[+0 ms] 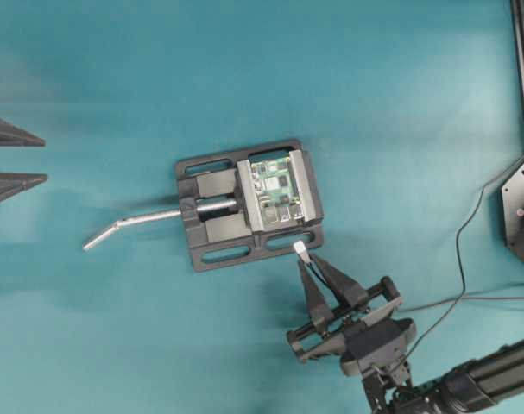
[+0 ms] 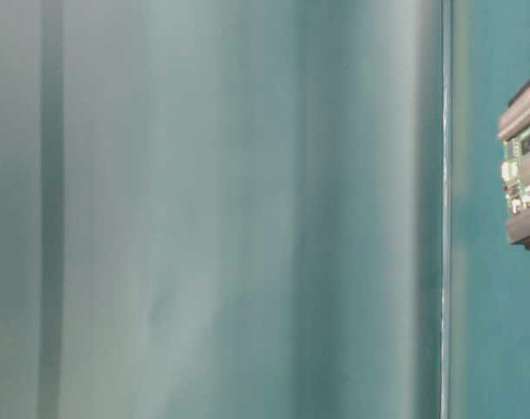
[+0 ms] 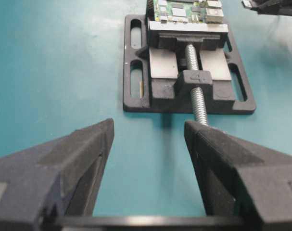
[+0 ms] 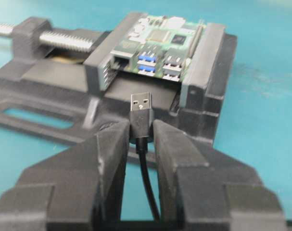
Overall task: Insert the USB into the fixed PCB.
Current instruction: 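Carry the USB plug with the right gripper toward the board's USB ports, then align the USB plug with the upper-right USB port using the right gripper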
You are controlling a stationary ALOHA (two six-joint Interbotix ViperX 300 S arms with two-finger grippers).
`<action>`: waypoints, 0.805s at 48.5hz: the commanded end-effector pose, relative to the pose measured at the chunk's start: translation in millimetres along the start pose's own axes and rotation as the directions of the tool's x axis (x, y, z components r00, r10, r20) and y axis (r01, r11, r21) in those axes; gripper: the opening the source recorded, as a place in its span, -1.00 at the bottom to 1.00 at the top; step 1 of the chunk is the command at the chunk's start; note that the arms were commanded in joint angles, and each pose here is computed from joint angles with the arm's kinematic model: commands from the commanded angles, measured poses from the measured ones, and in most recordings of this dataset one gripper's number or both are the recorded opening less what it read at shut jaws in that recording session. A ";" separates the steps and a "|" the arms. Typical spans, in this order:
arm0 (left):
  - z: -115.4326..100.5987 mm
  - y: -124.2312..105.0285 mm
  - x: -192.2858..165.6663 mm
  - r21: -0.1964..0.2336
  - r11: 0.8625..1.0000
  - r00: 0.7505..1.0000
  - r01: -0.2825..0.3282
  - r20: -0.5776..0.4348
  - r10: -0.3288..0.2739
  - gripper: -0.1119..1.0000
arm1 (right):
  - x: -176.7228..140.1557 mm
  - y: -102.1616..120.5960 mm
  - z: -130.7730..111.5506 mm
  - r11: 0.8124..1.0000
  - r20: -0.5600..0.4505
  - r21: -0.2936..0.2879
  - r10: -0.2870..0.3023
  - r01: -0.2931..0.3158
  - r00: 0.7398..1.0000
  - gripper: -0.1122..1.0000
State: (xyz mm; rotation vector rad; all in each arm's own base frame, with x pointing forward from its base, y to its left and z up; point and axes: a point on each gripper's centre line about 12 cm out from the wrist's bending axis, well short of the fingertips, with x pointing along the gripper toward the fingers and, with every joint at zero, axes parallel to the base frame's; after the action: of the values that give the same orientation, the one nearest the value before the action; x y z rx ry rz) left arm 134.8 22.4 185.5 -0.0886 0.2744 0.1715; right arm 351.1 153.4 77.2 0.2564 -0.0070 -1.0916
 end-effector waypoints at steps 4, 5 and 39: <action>6.2 0.1 0.0 0.007 1.000 1.000 -0.003 0.014 0.003 0.36 | -2.8 10.3 10.4 0.999 -0.003 0.044 -0.004 0.004 1.000 -0.43; 6.2 -0.1 0.0 0.007 1.000 1.000 -0.001 0.014 0.001 0.36 | -3.1 11.2 10.4 0.999 -0.003 0.046 -0.005 0.006 1.000 -0.43; 6.2 0.1 0.0 0.007 1.000 1.000 -0.003 0.014 0.003 0.36 | 7.4 38.4 18.2 0.968 -0.010 0.189 -0.168 0.167 0.986 -0.43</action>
State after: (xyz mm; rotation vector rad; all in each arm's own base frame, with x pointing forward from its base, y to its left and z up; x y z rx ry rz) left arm 134.8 22.2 185.5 -0.0868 0.2746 0.1697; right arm 381.4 160.5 89.6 0.3816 -0.0629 -1.2567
